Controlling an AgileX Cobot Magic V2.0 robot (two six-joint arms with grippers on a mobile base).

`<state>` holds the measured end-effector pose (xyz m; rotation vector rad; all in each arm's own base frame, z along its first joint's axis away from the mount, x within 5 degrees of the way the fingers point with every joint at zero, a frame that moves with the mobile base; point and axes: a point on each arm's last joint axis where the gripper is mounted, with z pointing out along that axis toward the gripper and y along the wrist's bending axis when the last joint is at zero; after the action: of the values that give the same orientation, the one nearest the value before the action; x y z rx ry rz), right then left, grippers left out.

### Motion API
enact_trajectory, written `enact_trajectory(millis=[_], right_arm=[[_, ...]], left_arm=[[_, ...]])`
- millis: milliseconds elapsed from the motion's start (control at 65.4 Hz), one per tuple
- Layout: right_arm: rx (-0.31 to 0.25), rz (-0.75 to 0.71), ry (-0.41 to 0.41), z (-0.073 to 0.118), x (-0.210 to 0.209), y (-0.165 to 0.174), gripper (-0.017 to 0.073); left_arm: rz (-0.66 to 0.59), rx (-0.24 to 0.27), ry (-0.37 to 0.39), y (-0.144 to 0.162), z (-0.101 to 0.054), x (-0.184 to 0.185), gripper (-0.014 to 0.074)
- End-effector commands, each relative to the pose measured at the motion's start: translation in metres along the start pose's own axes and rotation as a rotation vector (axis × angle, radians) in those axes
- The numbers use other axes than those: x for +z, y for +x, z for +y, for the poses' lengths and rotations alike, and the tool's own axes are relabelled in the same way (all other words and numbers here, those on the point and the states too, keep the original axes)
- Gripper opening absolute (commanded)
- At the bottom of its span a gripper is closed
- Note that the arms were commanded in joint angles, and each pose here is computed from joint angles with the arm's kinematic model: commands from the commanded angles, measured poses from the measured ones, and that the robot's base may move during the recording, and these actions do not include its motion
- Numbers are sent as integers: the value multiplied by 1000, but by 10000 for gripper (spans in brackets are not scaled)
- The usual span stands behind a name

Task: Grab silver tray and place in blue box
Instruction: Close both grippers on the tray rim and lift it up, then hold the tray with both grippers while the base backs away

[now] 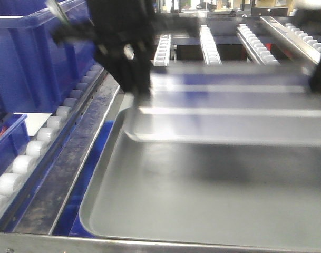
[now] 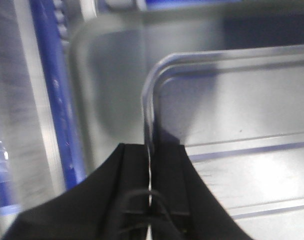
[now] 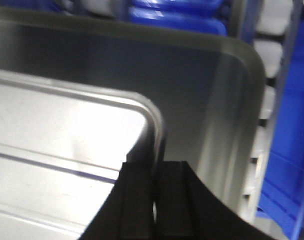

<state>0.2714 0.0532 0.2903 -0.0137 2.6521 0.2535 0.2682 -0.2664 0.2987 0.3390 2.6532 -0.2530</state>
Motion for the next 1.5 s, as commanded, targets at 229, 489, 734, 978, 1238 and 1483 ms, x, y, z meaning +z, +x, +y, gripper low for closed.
enact_trajectory(millis=[229,489,734,978,1238,1483], right_arm=[[-58,-109,-41,32,-51,3,59],[-88,-138,-5,53,-74,7,59],[-119,-168,0,60,-86,14,59],[-123,-174,10,59,-87,14,59],[-122,-161,15,59,-87,15,59],[-122,-161,15,59,-87,15,59]], left_arm=[[-135,34,-10,9,27,-83,-98],[-94,33,-7,34,38,-98,-97],[-85,29,-5,35,38,-98,-97],[-89,31,-6,34,38,-98,-98],[-88,31,-7,35,38,-98,-98],[-88,31,-7,35,38,-98,-98]])
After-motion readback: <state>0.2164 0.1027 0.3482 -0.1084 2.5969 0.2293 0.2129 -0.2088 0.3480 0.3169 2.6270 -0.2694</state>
